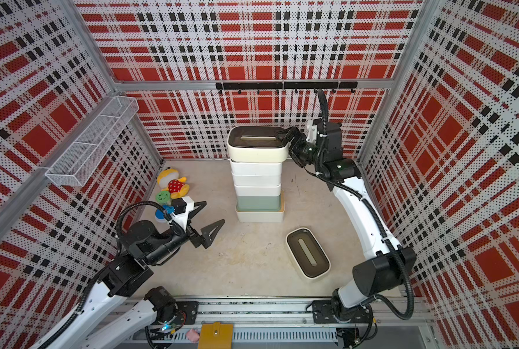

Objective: Stack the tissue boxes
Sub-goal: Place the tissue box at the tissue box, then adjust the tissue box on the tissue box.

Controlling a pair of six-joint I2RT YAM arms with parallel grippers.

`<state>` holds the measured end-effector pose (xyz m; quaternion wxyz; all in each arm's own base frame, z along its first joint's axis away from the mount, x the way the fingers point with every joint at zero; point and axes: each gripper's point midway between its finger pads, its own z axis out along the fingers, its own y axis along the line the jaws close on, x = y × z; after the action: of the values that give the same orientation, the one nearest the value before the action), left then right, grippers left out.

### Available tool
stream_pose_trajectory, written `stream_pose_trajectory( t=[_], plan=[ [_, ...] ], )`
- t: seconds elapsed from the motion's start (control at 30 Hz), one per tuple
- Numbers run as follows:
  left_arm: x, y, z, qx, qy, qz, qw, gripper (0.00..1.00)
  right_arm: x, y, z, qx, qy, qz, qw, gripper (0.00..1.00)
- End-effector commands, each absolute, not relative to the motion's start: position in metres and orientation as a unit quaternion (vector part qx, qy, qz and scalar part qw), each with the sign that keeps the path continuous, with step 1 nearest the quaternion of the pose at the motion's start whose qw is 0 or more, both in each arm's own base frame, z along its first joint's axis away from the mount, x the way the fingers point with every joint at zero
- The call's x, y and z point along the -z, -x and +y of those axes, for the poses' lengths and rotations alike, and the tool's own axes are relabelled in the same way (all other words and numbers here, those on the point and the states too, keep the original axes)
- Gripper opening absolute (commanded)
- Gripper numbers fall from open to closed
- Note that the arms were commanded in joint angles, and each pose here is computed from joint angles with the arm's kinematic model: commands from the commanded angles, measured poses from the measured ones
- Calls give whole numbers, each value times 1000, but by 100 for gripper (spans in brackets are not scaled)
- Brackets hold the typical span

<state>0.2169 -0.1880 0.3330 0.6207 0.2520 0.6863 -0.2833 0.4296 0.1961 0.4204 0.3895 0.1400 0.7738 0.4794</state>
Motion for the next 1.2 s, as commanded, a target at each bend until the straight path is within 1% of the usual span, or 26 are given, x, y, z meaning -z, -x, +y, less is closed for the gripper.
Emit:
stream_pose_trajectory(
  t=[0.0,0.13,0.33,0.47,0.6,0.77,0.8,0.87,0.97,1.03,1.17],
  plan=[
    [-353,-227,-179,286,-209,685,637,99,-445,-423,179,-454,-130,765,438,100],
    [-377,-237,-181,308,-172,703,617,99,-457,-415,168,-441,-115,761,461,100],
    [-418,-266,-186,353,-103,727,579,99,-472,-403,170,-443,-77,754,479,100],
    [-450,-285,-193,431,-78,709,553,99,-483,-399,180,-463,-48,745,477,100],
    [-470,-317,-194,466,-57,709,526,100,-486,-400,184,-471,-37,743,474,100],
    [-474,-358,-201,472,-47,717,511,99,-490,-402,192,-483,-23,739,469,100],
    [-475,-370,-194,469,-39,716,516,99,-490,-403,193,-484,-21,740,467,100],
    [-477,-385,-196,468,-41,717,516,99,-492,-405,197,-490,-14,739,462,100],
    [-480,-399,-204,471,-53,715,513,100,-495,-404,200,-492,-11,738,462,100],
    [-477,-408,-205,469,-42,719,511,99,-493,-404,200,-491,-13,739,461,99],
    [-480,-414,-211,473,-50,711,517,99,-490,-405,201,-495,-16,740,456,100]
  ],
)
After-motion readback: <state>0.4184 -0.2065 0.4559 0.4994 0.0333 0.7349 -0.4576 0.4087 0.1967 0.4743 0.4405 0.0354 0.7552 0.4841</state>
